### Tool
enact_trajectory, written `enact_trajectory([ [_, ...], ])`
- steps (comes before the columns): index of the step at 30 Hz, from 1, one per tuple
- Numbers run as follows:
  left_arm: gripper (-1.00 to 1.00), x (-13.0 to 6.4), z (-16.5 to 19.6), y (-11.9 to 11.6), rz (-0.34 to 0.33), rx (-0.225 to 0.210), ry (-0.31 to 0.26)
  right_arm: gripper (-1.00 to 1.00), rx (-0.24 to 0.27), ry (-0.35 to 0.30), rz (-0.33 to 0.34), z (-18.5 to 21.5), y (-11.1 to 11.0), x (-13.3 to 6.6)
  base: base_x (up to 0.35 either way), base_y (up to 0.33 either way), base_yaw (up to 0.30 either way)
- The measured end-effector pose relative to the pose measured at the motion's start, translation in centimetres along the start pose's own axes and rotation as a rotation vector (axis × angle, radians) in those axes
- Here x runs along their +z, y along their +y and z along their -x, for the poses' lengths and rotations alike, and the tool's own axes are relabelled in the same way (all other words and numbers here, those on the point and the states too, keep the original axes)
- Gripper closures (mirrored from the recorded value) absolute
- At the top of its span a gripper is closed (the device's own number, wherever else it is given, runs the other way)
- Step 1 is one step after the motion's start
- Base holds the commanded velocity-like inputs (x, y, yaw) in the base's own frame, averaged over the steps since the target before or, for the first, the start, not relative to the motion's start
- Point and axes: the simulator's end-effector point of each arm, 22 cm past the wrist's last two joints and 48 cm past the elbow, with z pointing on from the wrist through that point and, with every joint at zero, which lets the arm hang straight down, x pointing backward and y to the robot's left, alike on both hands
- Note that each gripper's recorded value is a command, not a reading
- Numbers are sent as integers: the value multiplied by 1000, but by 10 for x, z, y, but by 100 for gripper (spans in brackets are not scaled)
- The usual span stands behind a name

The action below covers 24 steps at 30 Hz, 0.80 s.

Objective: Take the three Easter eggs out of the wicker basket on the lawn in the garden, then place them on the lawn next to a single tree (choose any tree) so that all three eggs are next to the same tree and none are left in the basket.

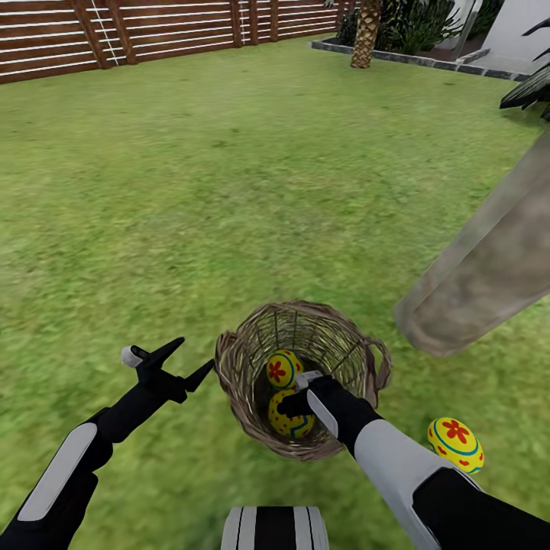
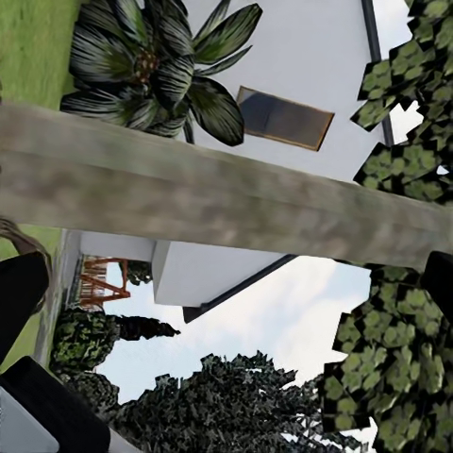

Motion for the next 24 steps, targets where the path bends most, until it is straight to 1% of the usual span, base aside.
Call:
enact_trajectory([
  [3, -100, 0, -1, 0, 0, 0, 1, 100, 0, 0, 0, 0, 0, 0, 0, 0, 0],
  [5, -100, 2, -2, -4, -5, 6, 5, 100, -7, 2, -11, -1, -3, -2, 0, 0, 0],
  [13, -100, 2, -2, -4, -3, 7, 6, 100, -9, 3, -13, -2, -3, -2, 0, 0, 0],
  [15, -100, 3, -4, -8, -9, 13, 9, 100, -14, -4, -17, 2, -4, -6, 0, 0, 0],
  [19, -100, 3, -4, -8, -9, 12, 10, 100, -14, -4, -18, 1, -4, -6, 0, 0, 0],
  [22, -100, 5, -6, -14, -17, 20, 14, 100, -16, -16, -20, 6, -3, -12, 0, 0, 0],
  [24, -100, 5, -6, -14, -17, 21, 14, 100, -17, -16, -20, 6, -3, -12, 0, 0, 0],
])
